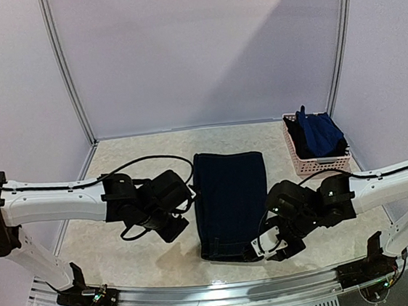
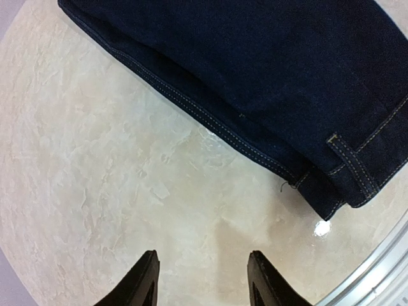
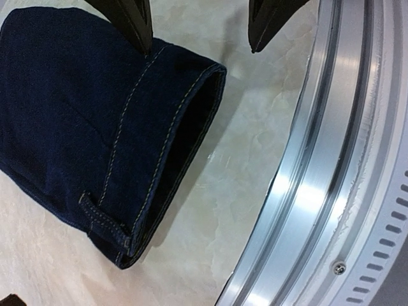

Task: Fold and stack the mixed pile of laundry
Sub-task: Pick up the rectangle-folded shorts from the center of the board.

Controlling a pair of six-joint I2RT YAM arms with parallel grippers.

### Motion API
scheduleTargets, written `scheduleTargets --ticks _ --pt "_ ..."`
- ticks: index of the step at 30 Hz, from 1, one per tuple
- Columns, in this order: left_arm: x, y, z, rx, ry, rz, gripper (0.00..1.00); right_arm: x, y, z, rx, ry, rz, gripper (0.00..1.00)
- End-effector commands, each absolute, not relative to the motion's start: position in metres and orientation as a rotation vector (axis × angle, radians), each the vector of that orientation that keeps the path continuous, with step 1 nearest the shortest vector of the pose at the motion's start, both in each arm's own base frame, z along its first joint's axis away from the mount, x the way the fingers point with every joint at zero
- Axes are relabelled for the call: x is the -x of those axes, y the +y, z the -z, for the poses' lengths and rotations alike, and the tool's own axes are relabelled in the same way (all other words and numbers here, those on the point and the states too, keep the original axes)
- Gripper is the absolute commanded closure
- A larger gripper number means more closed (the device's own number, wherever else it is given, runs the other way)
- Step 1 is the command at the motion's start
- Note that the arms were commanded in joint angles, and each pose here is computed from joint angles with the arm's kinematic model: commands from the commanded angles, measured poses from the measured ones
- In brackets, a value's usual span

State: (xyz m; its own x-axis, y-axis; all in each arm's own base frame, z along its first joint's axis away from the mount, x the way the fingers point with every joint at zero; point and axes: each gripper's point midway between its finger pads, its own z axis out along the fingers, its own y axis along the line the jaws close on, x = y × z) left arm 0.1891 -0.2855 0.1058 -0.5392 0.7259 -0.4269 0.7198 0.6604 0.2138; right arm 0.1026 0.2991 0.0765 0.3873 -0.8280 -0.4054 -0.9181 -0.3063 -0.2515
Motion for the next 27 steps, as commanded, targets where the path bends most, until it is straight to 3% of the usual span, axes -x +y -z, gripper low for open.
scheduleTargets --ticks 1,13,19,21,25,27 --pt "-0.189 -0.281 -0.105 -1.122 2.389 -0.037 0.51 -0.107 0.31 -0.067 2.222 1.411 -0.236 0.48" --pt "-0.178 -0.257 -0.111 -1.099 2.397 -0.03 0.52 -0.106 0.312 -0.026 2.352 1.351 -0.122 0.46" --pt "-0.166 -0.262 -0.122 -1.263 2.249 -0.052 0.52 -0.135 0.312 -0.004 2.298 1.394 0.085 0.48" --pt "-0.16 -0.267 -0.122 -1.358 2.154 -0.105 0.52 -0.142 0.314 -0.005 2.265 1.404 0.122 0.54" --pt "-0.141 -0.28 -0.114 -1.591 1.898 -0.247 0.52 -0.141 0.316 -0.01 2.261 1.408 0.107 0.86" --pt "-0.132 -0.29 -0.108 -1.695 1.753 -0.328 0.52 -0.134 0.316 -0.018 2.268 1.398 0.048 0.96"
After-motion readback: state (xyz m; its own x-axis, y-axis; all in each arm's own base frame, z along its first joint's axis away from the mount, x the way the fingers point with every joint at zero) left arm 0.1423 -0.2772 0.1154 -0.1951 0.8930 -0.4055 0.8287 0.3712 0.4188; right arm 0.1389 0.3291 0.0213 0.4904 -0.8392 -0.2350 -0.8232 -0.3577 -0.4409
